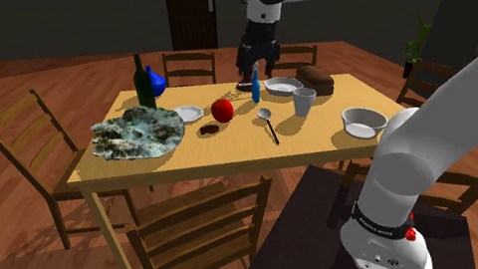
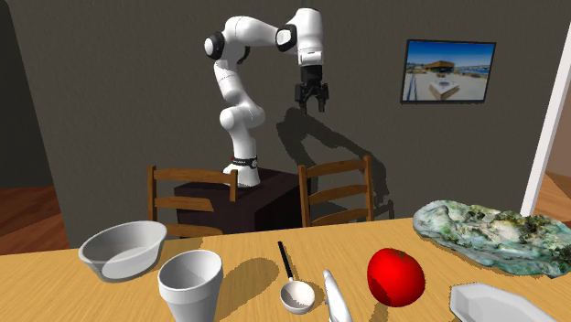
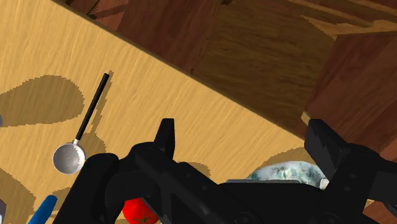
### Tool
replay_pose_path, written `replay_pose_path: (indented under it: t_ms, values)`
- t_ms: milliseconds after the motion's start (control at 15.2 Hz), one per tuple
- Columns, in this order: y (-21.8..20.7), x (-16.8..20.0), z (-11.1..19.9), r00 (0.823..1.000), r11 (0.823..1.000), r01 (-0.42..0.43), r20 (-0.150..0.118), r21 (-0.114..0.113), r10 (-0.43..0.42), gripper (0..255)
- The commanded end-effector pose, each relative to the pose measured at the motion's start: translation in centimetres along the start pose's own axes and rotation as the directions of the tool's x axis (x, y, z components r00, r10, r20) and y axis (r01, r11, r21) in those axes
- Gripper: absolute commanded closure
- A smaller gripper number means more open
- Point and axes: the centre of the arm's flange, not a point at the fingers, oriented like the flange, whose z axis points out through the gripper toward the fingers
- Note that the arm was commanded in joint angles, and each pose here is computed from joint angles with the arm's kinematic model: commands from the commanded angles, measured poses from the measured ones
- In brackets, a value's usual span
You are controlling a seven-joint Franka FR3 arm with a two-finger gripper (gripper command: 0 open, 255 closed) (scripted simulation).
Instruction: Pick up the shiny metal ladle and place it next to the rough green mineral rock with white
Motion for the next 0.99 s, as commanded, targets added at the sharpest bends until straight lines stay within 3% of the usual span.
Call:
replay_pose_path:
  t_ms: [0,924]
  values:
    - [1.3,1.9,1.8,1.000,1.000,-0.029,0.010,-0.006,0.029,0]
    - [10.7,12.2,14.5,0.972,0.974,-0.221,0.070,-0.054,0.224,0]
